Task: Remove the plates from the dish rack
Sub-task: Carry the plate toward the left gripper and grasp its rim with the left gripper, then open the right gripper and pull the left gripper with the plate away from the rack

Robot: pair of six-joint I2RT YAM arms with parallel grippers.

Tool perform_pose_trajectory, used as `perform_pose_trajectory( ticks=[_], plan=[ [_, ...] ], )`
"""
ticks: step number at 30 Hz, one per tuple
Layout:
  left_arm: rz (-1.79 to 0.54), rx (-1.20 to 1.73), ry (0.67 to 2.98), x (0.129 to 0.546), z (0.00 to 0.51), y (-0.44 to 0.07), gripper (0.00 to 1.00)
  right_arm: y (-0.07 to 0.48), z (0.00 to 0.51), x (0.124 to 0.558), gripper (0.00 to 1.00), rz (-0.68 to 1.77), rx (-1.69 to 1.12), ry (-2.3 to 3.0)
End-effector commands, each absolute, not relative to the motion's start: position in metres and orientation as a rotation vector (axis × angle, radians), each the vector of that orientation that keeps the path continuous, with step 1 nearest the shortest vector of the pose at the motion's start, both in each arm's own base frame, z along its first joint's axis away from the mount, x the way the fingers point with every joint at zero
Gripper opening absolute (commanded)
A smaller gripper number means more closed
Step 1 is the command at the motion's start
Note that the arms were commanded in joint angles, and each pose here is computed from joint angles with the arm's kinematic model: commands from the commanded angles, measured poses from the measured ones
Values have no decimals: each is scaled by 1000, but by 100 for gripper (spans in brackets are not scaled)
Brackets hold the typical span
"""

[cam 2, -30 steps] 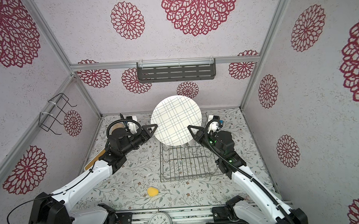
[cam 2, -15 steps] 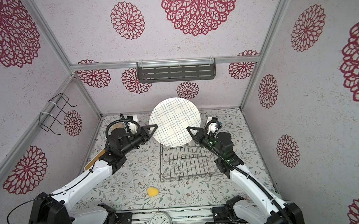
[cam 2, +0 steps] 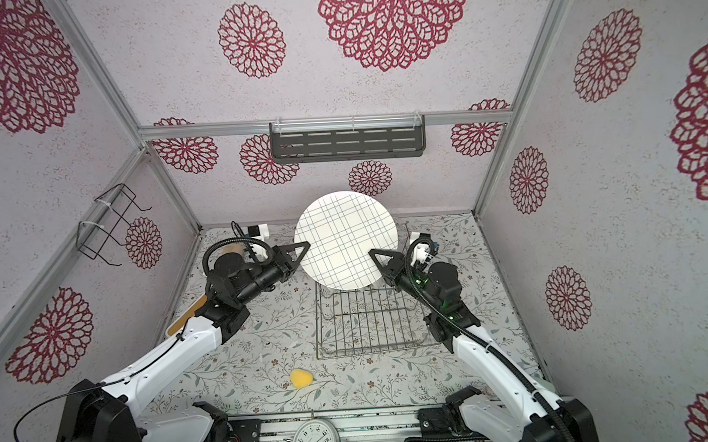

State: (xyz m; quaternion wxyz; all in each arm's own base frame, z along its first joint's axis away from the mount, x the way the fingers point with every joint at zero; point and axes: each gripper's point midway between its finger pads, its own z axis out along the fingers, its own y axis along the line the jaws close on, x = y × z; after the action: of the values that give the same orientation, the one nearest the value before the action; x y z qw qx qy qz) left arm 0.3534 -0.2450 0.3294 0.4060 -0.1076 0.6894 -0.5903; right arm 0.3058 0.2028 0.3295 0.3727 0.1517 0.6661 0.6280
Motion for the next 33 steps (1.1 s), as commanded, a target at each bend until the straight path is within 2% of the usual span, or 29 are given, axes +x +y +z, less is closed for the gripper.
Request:
perform_pose_trajectory(
  ticks=[1,3,9,17,24,33],
  plan=[
    [-1482,-293,1695,357,329,-234,0,197,375,297,41,1657,279,1542],
    [-1506,-311,1653,358,333,-227,0,193,371,299,58,1645,290,1542],
    [-1504,-336,1617,362,341,-208,0,180,354,310,69,1619,371,1556],
    [-1361,-386,1636,365,338,-166,0,165,332,319,74,1572,450,1584],
    [-1116,-441,1693,364,324,-122,0,159,321,321,75,1505,468,1629],
    [-1053,-594,1649,360,320,-68,0,152,313,324,77,1390,467,1670]
  ],
)
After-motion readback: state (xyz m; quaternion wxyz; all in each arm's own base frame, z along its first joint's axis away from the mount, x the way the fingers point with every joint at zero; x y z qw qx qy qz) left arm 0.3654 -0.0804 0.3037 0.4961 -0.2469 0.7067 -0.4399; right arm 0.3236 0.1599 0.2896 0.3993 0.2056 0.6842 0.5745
